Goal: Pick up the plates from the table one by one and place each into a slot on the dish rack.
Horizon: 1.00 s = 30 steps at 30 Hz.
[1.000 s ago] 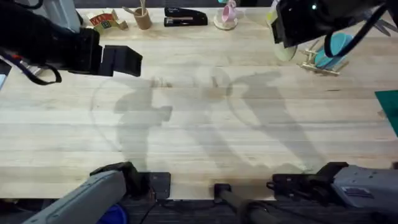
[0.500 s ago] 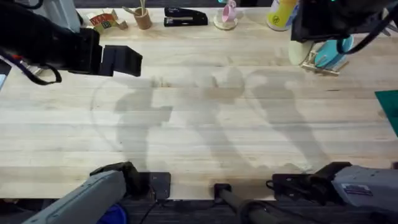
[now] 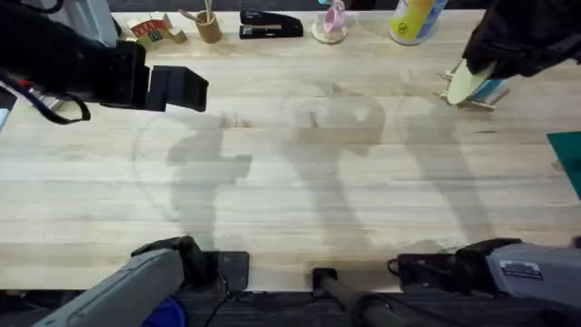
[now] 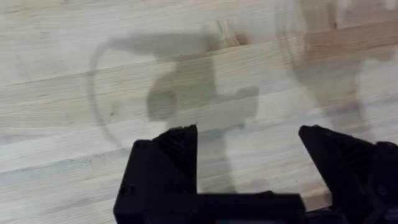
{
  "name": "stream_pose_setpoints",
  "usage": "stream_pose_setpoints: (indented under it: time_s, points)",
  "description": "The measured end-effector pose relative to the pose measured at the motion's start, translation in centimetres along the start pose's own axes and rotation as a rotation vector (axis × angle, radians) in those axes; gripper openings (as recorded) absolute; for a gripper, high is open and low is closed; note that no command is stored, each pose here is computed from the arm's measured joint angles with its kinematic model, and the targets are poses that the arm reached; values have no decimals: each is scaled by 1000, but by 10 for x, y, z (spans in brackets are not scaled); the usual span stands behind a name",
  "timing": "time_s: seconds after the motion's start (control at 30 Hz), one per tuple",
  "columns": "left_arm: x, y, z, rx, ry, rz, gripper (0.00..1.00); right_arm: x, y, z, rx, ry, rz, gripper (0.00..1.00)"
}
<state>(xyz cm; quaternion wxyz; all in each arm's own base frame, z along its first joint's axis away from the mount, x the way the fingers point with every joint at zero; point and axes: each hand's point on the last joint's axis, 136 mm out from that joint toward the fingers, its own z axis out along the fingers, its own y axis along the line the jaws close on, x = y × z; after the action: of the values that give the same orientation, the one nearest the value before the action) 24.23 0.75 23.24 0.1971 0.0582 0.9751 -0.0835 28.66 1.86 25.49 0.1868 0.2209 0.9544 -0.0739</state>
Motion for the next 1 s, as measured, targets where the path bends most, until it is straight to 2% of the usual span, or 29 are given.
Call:
stream_pose_setpoints:
  time_s: [0.23, 0.5, 0.8, 1.0]
  points:
    - [0, 0, 0, 0, 0, 0, 995, -7, -22, 6, 22, 26, 6, 29]
    - [0, 0, 0, 0, 0, 0, 994, -2, -58, 9, 89, 102, 41, 30]
    - [0, 0, 0, 0, 0, 0, 995, -37, -78, -26, 53, -21, 58, 30]
    - [0, 0, 0, 0, 0, 0, 995, -39, -101, -39, 79, -24, 52, 30]
